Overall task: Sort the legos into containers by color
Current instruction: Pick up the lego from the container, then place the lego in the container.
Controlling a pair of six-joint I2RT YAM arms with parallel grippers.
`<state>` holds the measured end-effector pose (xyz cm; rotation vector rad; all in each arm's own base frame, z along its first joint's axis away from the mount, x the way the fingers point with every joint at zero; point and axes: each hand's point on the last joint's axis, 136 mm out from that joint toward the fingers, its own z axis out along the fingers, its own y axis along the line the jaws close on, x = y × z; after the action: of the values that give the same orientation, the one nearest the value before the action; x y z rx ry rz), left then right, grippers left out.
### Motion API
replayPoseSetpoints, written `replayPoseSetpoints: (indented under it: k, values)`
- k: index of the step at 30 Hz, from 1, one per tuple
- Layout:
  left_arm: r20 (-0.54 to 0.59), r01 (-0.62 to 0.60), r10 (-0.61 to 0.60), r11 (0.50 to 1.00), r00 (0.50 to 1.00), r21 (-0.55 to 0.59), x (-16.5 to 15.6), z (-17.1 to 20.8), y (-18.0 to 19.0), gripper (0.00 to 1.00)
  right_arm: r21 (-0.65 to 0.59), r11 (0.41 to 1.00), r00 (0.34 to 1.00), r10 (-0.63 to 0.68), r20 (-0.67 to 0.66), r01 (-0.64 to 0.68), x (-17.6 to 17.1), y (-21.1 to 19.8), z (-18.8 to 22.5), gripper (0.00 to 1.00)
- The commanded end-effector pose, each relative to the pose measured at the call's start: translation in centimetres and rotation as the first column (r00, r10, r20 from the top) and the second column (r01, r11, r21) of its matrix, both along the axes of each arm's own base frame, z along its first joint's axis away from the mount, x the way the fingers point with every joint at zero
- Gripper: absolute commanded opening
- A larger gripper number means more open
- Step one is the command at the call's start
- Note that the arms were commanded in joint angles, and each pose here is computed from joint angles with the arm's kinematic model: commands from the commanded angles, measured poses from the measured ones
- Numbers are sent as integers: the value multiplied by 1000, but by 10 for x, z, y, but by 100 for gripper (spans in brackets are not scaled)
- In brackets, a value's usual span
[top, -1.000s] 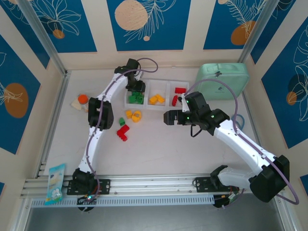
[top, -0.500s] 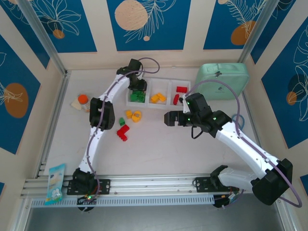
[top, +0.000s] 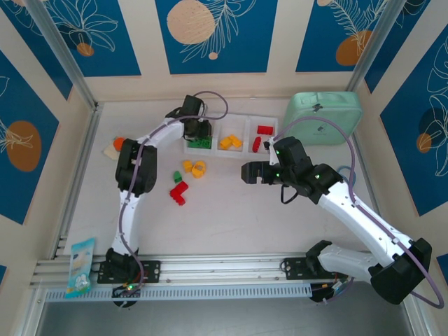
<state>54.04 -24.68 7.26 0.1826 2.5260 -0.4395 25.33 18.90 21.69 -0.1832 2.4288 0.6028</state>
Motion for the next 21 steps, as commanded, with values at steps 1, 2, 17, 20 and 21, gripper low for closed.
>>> replayPoseSetpoints:
  k: [1,2,17,20,21]
  values:
    - [148,-24,31,998,989,-51,4,67,-1,10,-7,1000,1000,-9,-3,9,-5,-4,-3,99]
    - [165,-27,36,998,986,-56,1,76,1,10,-7,1000,1000,-7,-2,7,-5,-4,-3,99]
    - [257,59,16,958,966,-280,-66,179,-24,8,-15,993,985,-111,129,113,0,-34,24,99]
    - [248,124,-35,927,968,-353,-82,177,-59,8,-7,984,967,-176,185,180,0,-54,35,99]
    - [246,143,-51,918,968,-370,-87,175,-71,8,1,979,959,-199,202,203,-1,-61,38,99]
